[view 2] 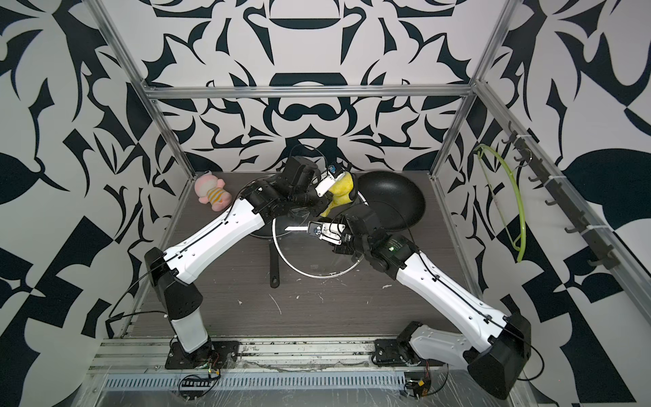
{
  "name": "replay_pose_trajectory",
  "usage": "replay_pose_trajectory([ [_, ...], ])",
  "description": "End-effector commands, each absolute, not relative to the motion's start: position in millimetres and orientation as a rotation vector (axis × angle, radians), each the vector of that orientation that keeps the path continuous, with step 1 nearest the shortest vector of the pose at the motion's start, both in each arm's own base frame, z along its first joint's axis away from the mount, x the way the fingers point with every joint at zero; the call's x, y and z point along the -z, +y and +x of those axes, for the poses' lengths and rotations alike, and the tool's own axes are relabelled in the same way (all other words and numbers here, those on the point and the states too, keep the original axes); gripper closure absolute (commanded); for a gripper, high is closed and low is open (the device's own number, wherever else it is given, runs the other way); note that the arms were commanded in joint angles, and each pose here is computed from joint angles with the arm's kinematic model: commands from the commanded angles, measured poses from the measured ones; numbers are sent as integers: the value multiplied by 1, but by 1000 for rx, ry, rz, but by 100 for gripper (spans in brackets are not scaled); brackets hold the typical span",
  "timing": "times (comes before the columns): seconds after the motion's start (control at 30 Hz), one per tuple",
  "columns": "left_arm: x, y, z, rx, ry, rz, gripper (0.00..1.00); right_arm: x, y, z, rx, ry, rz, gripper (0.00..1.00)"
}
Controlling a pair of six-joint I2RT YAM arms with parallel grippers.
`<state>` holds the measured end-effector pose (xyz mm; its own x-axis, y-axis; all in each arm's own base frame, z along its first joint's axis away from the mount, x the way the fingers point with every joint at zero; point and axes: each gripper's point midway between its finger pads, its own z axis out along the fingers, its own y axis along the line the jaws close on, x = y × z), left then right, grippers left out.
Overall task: Wipe the pot lid with a cloth
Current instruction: Wipe the pot lid.
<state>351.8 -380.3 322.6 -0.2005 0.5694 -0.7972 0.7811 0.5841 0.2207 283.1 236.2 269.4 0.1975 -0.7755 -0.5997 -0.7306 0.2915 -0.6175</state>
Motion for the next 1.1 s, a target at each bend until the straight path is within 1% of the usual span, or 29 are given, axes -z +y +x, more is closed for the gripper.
replay_pose_trajectory([
  [0.0, -320, -343, 365, 200, 1980, 951, 100, -413, 230, 304, 68, 1250, -988, 100],
  [0.2, -324, -321, 362, 169, 1974, 868, 100, -426, 214, 318, 19, 1325, -814, 100],
  [0.4, -318, -311, 355, 153, 1962, 844, 100, -451, 186, 334, 18, 1397, -541, 100],
  [0.63, -290, -333, 333, 85, 1962, 914, 100, -465, 172, 342, -48, 1413, -412, 100],
  [0.9, -271, -374, 300, 175, 1967, 957, 100, -471, 160, 354, -165, 1439, -286, 100],
  [1.0, -266, -386, 293, 197, 1974, 983, 100, -469, 158, 356, -184, 1446, -275, 100],
  [1.07, -263, -384, 294, 189, 1985, 973, 100, -468, 156, 357, -179, 1450, -269, 100],
])
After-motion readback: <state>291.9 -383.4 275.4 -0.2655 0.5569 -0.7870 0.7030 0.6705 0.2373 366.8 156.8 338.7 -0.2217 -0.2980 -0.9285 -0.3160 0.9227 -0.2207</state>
